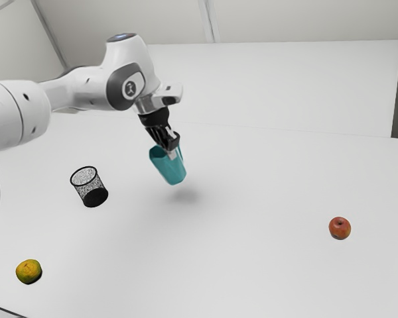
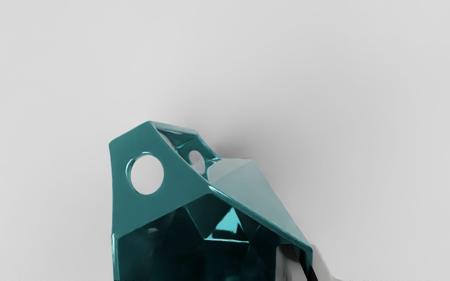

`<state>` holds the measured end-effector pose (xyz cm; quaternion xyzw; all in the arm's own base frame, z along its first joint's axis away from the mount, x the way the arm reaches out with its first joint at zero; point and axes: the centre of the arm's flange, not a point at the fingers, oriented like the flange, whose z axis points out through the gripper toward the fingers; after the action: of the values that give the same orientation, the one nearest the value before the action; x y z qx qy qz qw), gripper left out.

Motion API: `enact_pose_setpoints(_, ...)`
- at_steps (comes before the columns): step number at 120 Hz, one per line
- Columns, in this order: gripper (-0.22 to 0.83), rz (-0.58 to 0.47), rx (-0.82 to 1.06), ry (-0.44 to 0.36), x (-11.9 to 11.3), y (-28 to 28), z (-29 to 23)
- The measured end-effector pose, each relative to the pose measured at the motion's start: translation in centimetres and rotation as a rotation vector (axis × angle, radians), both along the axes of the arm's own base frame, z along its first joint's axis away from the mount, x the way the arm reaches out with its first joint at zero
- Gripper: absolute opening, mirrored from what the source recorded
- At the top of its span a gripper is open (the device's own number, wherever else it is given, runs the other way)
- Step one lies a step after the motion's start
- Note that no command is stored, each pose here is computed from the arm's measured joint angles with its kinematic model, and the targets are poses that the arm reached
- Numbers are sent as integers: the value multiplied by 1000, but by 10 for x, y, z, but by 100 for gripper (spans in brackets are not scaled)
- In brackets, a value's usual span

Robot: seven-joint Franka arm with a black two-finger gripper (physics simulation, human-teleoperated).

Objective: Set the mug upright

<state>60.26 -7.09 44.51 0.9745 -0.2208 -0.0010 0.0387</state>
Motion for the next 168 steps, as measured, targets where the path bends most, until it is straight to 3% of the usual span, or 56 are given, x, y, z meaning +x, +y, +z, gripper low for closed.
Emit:
enact_pose_setpoints(57, -17, 98, 61, 31, 8, -1, -76)
enact_pose_setpoints(84, 28, 130, 51, 21, 9, -5, -76)
enact_pose_setpoints(98, 42, 142, 41, -5, 6, -6, -53)
enact_pose_setpoints(116, 52, 191, 8, -41, 0, 10, 3)
enact_pose_setpoints(144, 58, 261, 1, -113, 7, 54, 115)
enact_pose_setpoints(168, 60, 238, 31, -61, -8, 53, 131)
